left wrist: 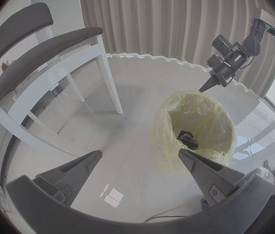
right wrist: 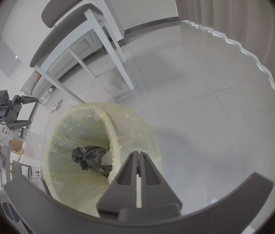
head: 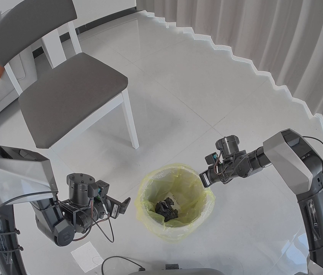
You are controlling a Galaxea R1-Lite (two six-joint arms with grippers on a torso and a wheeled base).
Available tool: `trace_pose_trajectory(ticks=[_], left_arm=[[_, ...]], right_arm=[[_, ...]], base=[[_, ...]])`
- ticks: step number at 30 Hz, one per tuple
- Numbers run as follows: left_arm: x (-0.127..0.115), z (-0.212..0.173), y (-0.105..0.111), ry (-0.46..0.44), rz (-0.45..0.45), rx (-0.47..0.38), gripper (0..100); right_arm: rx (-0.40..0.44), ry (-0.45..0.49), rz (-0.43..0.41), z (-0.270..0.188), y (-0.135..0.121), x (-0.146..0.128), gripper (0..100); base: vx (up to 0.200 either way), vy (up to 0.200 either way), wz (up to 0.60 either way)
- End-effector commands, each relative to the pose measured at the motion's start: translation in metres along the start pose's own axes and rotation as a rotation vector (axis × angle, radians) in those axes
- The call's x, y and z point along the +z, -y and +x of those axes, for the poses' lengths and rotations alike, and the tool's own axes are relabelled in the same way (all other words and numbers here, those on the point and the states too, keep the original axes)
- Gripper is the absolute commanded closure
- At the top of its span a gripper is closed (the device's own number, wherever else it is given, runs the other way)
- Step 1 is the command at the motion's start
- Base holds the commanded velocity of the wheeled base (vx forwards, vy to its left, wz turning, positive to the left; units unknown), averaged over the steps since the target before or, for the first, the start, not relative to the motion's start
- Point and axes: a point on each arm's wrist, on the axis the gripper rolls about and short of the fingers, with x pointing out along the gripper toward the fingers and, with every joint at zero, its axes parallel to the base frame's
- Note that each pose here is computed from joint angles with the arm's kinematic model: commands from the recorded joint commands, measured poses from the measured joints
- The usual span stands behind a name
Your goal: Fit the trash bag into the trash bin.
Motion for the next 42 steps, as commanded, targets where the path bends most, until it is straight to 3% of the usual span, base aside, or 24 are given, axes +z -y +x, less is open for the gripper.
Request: trace_pose_trajectory(ticks=[1,9,10,14,21,24,25,26,27,29,30,32,33,36,39,42], left_arm=[[-0.002,0.001,0.0,-0.001,-0.001,0.001,0],[-0.001,0.0,-0.002,0.018,-0.007,0.008,0],[-0.001,0.0,-0.003,0.021,-0.008,0.01,0],[0.0,0.0,-0.004,0.029,-0.01,0.011,0],[0.004,-0.01,-0.017,0.103,-0.038,0.043,0],[0.007,-0.027,-0.025,0.166,-0.055,0.049,0],[0.007,-0.027,-0.025,0.166,-0.055,0.049,0],[0.013,-0.051,-0.027,0.246,-0.108,0.049,0],[0.017,-0.075,-0.027,0.28,-0.135,0.044,0],[0.024,-0.106,-0.029,0.346,-0.138,0.035,0],[0.029,-0.119,-0.031,0.389,-0.139,0.03,0],[0.035,-0.131,-0.033,0.433,-0.141,0.035,0],[0.04,-0.149,-0.036,0.49,-0.145,0.049,0],[0.042,-0.176,-0.039,0.548,-0.158,0.064,0],[0.041,-0.195,-0.04,0.581,-0.176,0.086,0],[0.032,-0.231,-0.04,0.614,-0.192,0.13,0]], right_arm=[[0.001,-0.03,0.007,0.012,0.006,-0.005,100],[-0.04,-0.003,-0.002,-0.032,0.021,0.007,100],[-0.045,0.009,-0.007,-0.041,0.02,0.012,0],[-0.06,0.03,-0.008,-0.074,0.016,0.021,0],[-0.136,0.1,-0.044,-0.177,-0.011,0.033,0],[-0.25,0.139,-0.059,-0.233,-0.034,0.03,0],[-0.25,0.139,-0.059,-0.233,-0.034,0.03,0],[-0.361,0.199,-0.074,-0.285,-0.06,0.021,0],[-0.409,0.265,-0.086,-0.326,-0.082,0.006,0],[-0.421,0.292,-0.093,-0.339,-0.091,0.0,0],[-0.464,0.382,-0.109,-0.376,-0.113,-0.023,0],[-0.487,0.429,-0.115,-0.391,-0.121,-0.033,0],[-0.528,0.518,-0.124,-0.414,-0.132,-0.049,0],[-0.582,0.631,-0.118,-0.442,-0.145,-0.075,0],[-0.601,0.692,-0.098,-0.454,-0.154,-0.097,0],[-0.59,0.795,-0.073,-0.466,-0.173,-0.138,0]], base=[[0.0,0.0,0.0],[0.0,0.0,0.0],[0.0,0.0,0.0],[0.0,0.0,0.0],[0.0,0.0,0.0],[0.0,0.0,0.0],[0.0,0.0,0.0],[0.0,0.0,0.0],[0.0,0.0,0.0],[0.0,0.0,0.0],[0.0,0.0,0.0],[0.0,0.0,0.0],[0.0,0.0,0.0],[0.0,0.0,0.0],[0.0,0.0,0.0],[0.0,0.0,0.0]])
